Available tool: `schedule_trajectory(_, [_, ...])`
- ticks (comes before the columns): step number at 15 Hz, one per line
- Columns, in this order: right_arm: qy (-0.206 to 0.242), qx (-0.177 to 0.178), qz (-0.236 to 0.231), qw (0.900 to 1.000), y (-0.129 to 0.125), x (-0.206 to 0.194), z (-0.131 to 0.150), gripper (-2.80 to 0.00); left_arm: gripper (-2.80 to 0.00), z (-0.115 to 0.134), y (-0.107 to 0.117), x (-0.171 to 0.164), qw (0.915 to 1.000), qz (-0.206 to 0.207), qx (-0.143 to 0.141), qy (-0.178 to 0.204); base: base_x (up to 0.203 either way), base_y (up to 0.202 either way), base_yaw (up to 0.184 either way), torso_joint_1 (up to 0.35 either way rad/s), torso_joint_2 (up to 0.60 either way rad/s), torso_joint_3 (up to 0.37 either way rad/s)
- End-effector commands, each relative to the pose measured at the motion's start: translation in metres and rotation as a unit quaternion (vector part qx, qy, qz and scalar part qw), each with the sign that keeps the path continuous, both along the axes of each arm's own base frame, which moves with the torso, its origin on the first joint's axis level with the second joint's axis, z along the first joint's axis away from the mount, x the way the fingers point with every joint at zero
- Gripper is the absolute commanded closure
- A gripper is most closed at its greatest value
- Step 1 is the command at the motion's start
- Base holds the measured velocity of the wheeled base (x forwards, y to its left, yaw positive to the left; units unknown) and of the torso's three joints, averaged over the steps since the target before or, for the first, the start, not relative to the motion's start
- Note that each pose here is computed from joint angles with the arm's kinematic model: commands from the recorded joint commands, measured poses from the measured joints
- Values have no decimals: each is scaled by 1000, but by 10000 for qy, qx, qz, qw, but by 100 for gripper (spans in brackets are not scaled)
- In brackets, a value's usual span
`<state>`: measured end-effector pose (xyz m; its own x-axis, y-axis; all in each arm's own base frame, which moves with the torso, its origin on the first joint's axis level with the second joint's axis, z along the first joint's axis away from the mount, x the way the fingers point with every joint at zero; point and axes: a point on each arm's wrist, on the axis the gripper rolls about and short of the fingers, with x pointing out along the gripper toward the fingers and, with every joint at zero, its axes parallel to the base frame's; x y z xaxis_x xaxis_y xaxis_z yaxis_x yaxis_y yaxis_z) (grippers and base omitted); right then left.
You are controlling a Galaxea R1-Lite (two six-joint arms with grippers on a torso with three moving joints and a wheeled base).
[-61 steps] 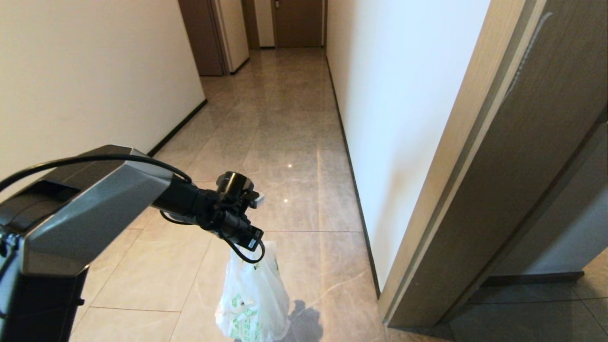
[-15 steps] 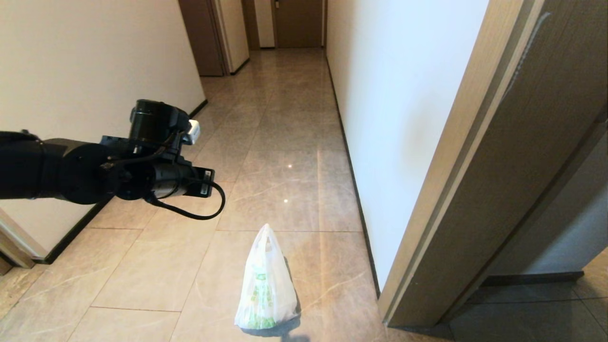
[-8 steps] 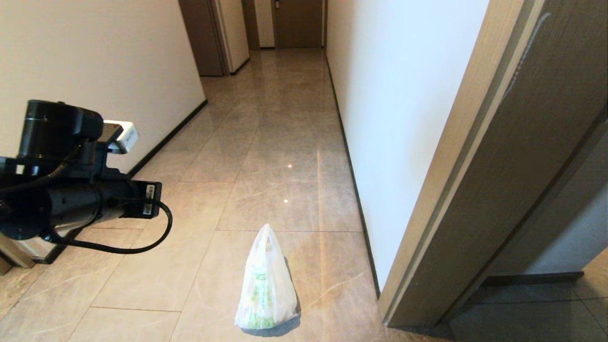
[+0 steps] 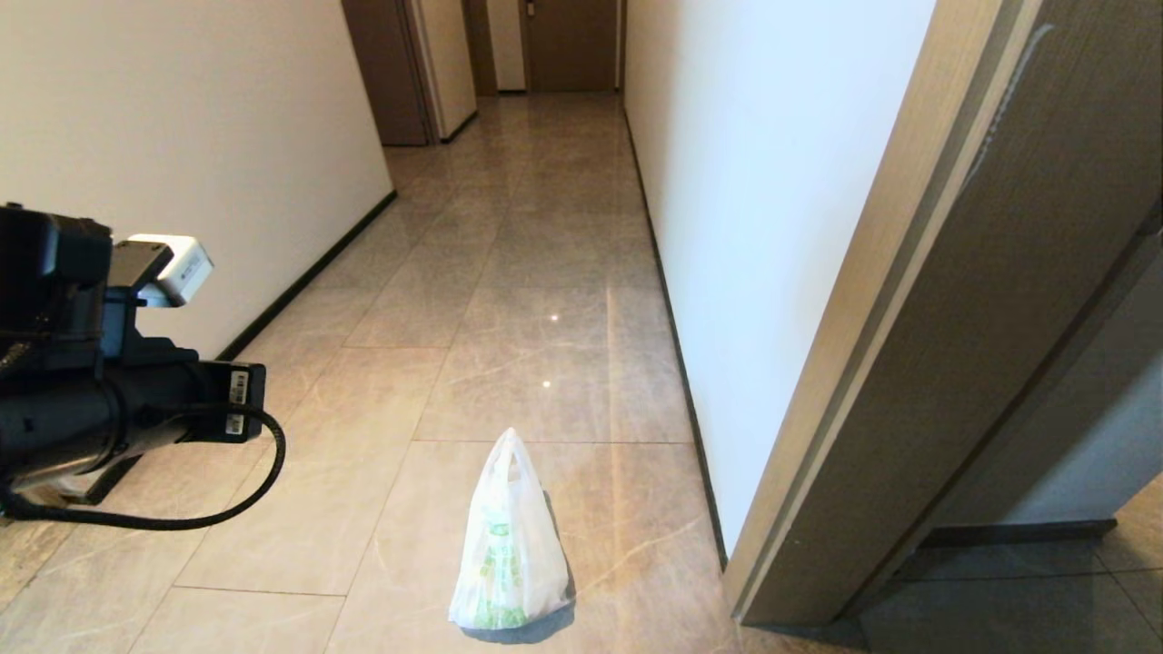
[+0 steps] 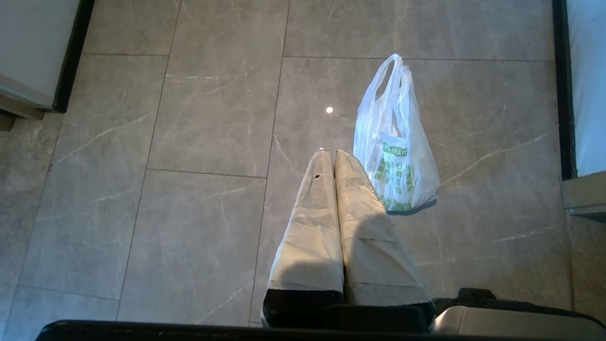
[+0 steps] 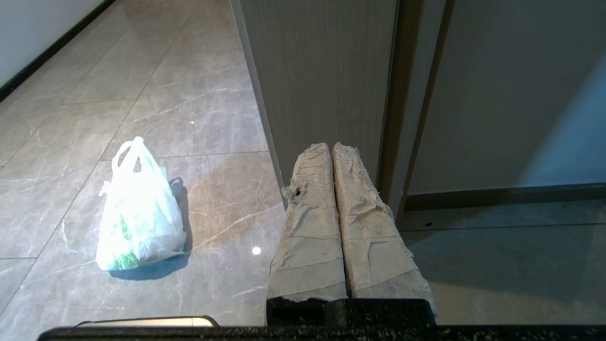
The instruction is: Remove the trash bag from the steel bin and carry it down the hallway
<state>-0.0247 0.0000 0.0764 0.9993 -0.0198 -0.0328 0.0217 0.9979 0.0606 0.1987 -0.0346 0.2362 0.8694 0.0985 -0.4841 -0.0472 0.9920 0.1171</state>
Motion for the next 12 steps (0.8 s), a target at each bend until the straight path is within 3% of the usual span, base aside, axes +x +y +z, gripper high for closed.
schedule_trajectory(1, [-3, 1, -1, 10000, 0, 0, 0, 0, 0, 7, 5, -22, 9998, 36, -37, -206, 0, 0, 0, 0, 0, 0])
schedule_trajectory(12, [-3, 1, -1, 10000, 0, 0, 0, 0, 0, 16, 17, -75, 9991, 154, -209, -323, 0, 0, 0, 0, 0, 0])
